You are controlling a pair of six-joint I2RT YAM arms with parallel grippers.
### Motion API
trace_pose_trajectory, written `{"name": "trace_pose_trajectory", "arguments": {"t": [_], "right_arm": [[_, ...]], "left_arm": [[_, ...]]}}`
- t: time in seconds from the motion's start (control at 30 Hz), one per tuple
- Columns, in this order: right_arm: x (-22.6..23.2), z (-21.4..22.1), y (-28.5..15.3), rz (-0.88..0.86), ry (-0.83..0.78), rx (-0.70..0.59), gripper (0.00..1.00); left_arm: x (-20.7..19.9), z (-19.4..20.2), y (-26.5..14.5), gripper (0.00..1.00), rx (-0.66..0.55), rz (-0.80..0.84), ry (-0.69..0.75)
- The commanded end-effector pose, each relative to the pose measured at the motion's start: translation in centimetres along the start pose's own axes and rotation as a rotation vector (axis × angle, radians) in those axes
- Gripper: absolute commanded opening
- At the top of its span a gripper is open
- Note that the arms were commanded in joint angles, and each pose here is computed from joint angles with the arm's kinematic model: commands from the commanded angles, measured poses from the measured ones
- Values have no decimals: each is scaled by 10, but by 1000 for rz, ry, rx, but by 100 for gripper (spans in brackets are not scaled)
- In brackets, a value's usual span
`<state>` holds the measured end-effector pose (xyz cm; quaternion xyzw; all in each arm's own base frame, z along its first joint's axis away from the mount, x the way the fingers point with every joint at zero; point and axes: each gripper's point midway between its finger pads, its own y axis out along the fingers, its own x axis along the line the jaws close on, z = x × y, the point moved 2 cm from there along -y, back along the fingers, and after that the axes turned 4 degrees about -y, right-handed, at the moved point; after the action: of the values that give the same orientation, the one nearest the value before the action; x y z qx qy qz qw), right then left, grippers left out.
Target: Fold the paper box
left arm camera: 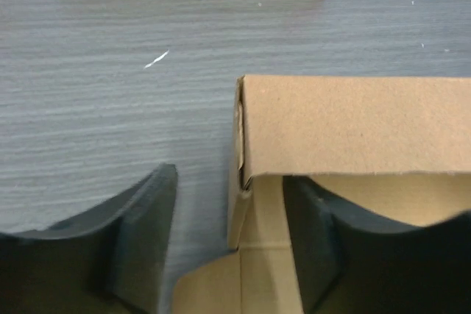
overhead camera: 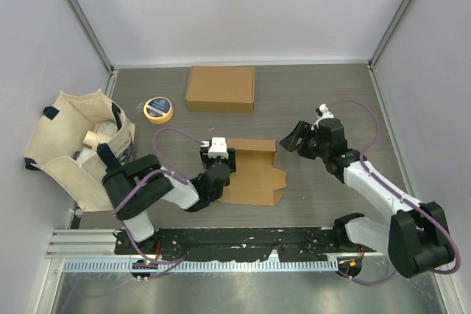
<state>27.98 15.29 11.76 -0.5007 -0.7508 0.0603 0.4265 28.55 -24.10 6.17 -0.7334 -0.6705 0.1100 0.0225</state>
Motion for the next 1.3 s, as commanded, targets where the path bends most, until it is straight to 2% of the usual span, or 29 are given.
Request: {"name": "trace_pose_trajectory", "arguments": {"t": [0.0, 0.07, 0.13, 0.17, 0.23, 0.27, 0.3, 0.4, 0.47, 0.5, 0.53, 0.6, 0.63, 0.67, 0.7, 0.73, 0.8, 0.83, 0.93, 1.03, 1.17, 1.27], "right_arm": [[-44, 5, -41, 375, -18, 96, 69], [-45, 15, -50, 393, -5, 147, 70], [-47, 40, -57, 378, 17, 248, 70], [-28, 58, -58, 247, 54, 338, 68], [-9, 82, -61, 157, 65, 428, 64], [-3, 87, -62, 153, 111, 445, 64], [0, 95, -63, 145, 124, 458, 61], [11, 120, -59, 89, 143, 474, 61], [17, 137, -55, 56, 183, 496, 61], [18, 133, -48, 45, 181, 450, 59], [15, 135, -45, 64, 187, 444, 57], [11, 138, -39, 82, 199, 427, 51], [10, 141, -37, 90, 208, 436, 47], [8, 144, -36, 91, 224, 439, 43], [11, 143, -35, 83, 250, 436, 30], [13, 143, -36, 77, 261, 446, 19], [19, 138, -41, 84, 274, 449, 1], [21, 135, -44, 85, 289, 450, 1], [31, 130, -53, 31, 343, 491, 1], [35, 127, -59, -3, 383, 534, 1], [51, 126, -71, -79, 409, 620, 1], [58, 123, -75, -106, 413, 649, 1]], "left_arm": [[2, -26, -20, 68, 23, 18, -134], [4, -38, -34, 75, 80, 44, -153], [-1, -44, -46, 76, 139, 91, -198], [-1, -37, -58, 75, 235, 122, -167], [-7, -56, -77, 74, 271, 211, -232], [-16, -51, -92, 74, 345, 313, -232], [-22, -68, -103, 74, 337, 388, -275], [-36, -86, -134, 73, 414, 569, -275], [-44, -92, -150, 73, 444, 679, -232], [-53, -93, -164, 73, 485, 775, -220], [-56, -90, -167, 73, 502, 805, -193], [-64, -87, -173, 75, 507, 854, -85], [-63, -65, -172, 81, 571, 824, 13], [-72, -71, -172, 84, 550, 830, 78], [-78, -61, -179, 85, 520, 868, 242], [-82, -52, -173, 90, 516, 821, 352], [-93, -38, -184, 95, 439, 879, 605], [-95, -35, -177, 98, 368, 853, 673], [-105, -16, -171, 100, 265, 881, 873], [-113, -8, -168, 100, 218, 897, 973], [-113, -6, -142, 100, 150, 734, 1148], [-120, 6, -134, 97, 124, 726, 1219]]}}
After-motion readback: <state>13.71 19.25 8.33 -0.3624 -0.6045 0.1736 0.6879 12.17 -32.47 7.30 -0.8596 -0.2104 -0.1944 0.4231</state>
